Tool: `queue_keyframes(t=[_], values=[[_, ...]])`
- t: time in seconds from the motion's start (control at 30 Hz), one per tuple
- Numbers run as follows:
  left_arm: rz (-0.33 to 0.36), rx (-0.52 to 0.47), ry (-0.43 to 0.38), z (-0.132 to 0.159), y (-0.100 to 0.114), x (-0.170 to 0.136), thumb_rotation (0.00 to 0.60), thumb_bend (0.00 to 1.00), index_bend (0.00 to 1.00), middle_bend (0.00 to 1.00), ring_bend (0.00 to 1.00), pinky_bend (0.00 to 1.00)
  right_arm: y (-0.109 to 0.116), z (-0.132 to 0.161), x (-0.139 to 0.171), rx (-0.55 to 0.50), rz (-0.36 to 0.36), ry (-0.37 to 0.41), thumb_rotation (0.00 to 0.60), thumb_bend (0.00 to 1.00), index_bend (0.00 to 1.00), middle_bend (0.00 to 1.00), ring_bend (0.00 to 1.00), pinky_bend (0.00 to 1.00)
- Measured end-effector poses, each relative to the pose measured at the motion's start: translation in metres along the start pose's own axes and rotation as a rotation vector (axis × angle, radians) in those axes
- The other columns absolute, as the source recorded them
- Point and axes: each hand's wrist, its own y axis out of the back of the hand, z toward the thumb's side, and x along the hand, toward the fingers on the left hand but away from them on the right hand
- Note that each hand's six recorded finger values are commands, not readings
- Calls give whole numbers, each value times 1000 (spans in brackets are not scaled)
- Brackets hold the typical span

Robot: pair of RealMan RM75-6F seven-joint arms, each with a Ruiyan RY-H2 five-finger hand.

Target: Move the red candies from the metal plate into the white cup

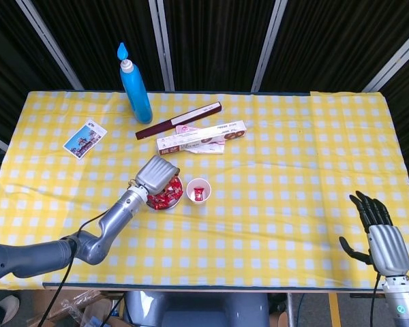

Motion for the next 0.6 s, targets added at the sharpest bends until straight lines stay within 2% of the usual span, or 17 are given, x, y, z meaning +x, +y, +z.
queue_keyframes(t=[0.13, 0.3, 0.6], values=[[48, -33, -15, 5, 27, -5, 600, 487, 623, 1000, 1000, 1000, 0, 0, 0, 2, 0, 1, 600, 388, 0, 0, 0, 0], [78, -58, -45, 21, 46, -5, 600, 483, 595, 999, 1000, 1000, 0, 0, 0, 1, -2, 0, 600, 387, 0, 0, 0, 0], [37, -68, -64, 50, 30, 6, 600, 457, 572, 993, 1000, 1000, 1, 1, 0, -4, -6, 6, 600, 388, 0, 0, 0, 0]])
